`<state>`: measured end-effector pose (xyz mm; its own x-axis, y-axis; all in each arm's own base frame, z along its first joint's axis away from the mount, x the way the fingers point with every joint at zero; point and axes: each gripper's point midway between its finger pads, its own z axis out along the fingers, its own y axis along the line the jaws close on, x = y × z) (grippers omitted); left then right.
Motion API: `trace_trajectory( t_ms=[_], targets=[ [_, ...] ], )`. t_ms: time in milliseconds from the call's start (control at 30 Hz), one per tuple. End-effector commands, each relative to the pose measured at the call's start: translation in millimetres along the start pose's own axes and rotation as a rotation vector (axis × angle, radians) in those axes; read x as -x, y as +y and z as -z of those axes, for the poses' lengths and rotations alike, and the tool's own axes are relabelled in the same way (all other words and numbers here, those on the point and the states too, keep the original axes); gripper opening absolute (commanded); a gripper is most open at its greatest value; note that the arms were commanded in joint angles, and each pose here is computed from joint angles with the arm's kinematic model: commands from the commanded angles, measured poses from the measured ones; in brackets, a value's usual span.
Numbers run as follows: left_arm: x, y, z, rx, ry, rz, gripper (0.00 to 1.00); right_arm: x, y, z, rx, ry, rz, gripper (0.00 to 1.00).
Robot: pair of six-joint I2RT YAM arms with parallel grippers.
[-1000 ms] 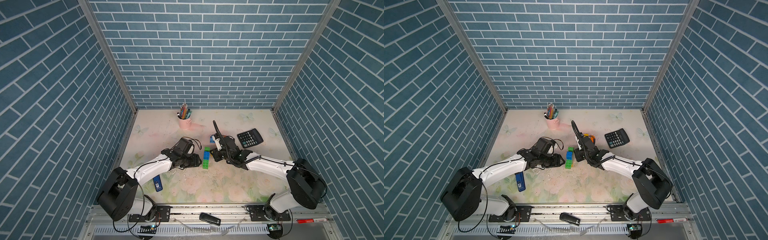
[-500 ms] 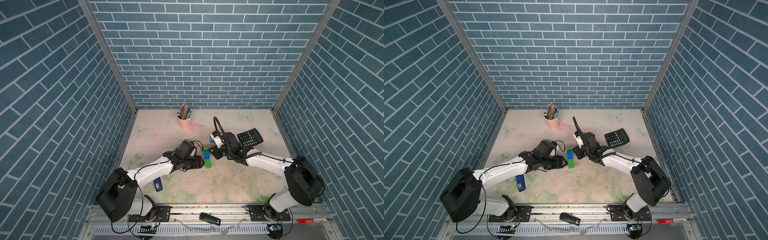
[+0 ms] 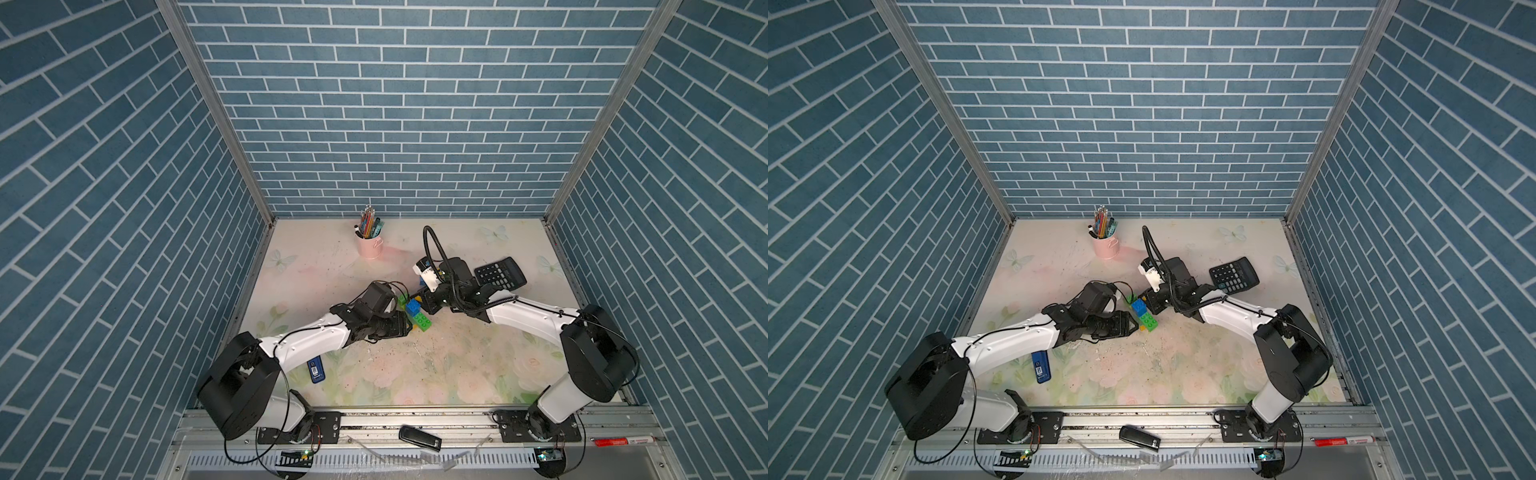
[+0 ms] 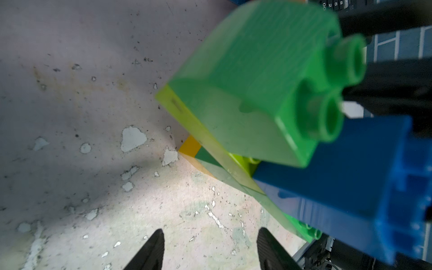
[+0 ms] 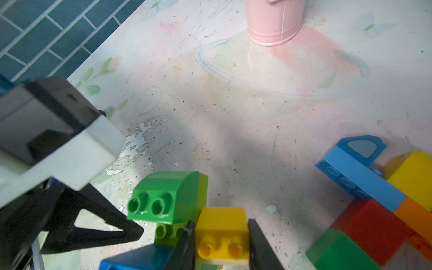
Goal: Assemble a fork with lego
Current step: Adjust the lego brick at the center of the board, then assemble the lego brick with the lego brick.
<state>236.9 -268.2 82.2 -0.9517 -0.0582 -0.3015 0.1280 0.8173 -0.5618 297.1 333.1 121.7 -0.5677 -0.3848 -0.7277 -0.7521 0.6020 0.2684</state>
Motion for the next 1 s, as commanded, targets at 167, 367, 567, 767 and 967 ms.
trace_trajectory(
  t_ms=[167,367,567,767,967],
  targets=[
    [1.9,1.6,0.1,0.017,-0.017,-0.006,0.65,5.1,-12.1,0.0,-0.032,0.012,0.037,0.00],
    [6.9,-3.3,26.2,-0.012,-0.103,-0.072,0.65,11.9,-42.5,27.5,-0.249,-0.021,0.015,0.00],
    [33.0,-29.6,67.6,-0.069,-0.238,-0.211,0.64,11.7,-49.4,69.7,-0.360,-0.090,-0.038,0.00],
    [55.7,-48.8,65.0,-0.145,-0.184,-0.257,0.57,-1.4,-24.3,94.9,-0.295,-0.091,-0.103,0.00],
    [72.9,-48.6,55.6,-0.139,-0.164,-0.264,0.47,-17.8,5.8,105.1,-0.269,-0.023,-0.082,0.00]
  ],
)
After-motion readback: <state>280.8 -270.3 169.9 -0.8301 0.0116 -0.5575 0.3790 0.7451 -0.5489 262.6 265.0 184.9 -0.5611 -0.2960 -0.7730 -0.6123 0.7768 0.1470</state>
